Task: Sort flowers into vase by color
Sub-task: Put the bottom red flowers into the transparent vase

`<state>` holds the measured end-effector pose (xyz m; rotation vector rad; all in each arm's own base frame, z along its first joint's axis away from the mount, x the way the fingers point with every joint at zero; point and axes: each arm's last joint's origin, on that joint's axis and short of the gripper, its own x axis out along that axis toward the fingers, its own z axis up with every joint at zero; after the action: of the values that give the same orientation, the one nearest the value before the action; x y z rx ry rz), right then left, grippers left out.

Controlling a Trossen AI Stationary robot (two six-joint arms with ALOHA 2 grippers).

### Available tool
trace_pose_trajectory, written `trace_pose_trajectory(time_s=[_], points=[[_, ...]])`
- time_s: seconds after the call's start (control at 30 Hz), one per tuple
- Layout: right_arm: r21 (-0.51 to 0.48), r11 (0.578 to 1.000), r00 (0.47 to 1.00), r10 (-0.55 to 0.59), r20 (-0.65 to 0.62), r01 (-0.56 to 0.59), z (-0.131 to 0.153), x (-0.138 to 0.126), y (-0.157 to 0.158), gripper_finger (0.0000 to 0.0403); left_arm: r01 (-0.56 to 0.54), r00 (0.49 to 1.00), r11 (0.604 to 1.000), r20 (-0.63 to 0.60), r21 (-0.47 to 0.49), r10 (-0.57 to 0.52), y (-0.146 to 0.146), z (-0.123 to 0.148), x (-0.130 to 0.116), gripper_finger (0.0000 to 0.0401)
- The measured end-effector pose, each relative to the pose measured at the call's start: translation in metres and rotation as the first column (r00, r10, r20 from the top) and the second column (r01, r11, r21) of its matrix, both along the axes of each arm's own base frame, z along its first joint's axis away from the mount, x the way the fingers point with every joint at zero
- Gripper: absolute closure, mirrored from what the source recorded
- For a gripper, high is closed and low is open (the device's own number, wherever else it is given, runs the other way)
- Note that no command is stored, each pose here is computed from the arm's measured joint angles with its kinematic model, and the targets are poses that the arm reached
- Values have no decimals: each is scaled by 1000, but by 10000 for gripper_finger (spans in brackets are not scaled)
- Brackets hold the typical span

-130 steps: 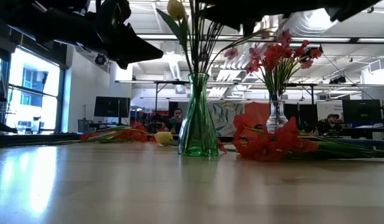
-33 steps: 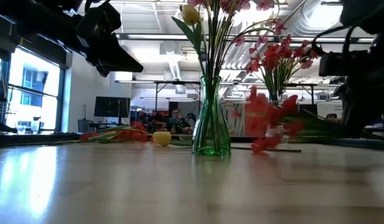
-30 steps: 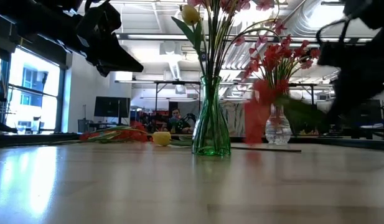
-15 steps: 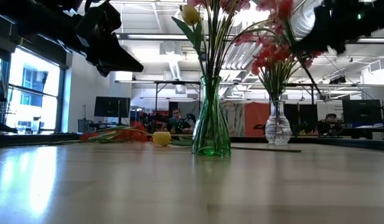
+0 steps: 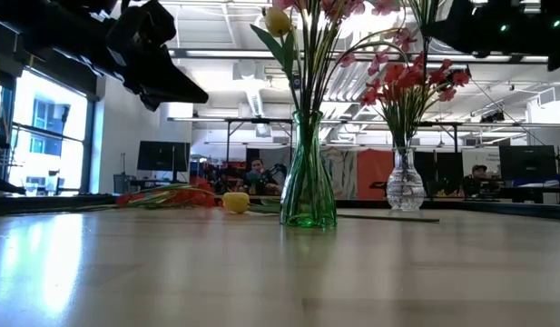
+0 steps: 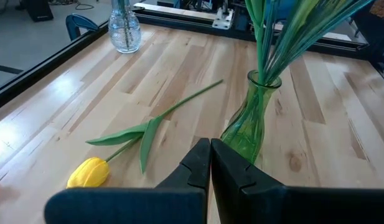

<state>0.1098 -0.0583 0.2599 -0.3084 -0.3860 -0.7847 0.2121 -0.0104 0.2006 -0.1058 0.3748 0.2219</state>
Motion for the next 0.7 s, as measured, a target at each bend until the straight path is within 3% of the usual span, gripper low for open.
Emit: trace_pose_trajectory(time_s=[0.1, 0.27, 0.5, 0.7], points=[[27, 997, 998, -68, 15, 68, -12, 0, -14, 399, -1, 1000, 1000, 7, 0, 1, 0, 1, 0, 401], [52, 997, 999, -48, 3, 48, -25, 6, -33, 399, -33, 999, 999, 8, 13, 33, 1, 1, 0, 401], [66, 990, 992, -124, 32, 122, -35, 10, -56, 399, -48, 999, 999, 9, 19, 48, 2, 1, 0, 401], [142, 983, 993, -113, -38, 117, -54, 17, -71, 399, -49, 999, 999, 9, 19, 48, 2, 1, 0, 401]])
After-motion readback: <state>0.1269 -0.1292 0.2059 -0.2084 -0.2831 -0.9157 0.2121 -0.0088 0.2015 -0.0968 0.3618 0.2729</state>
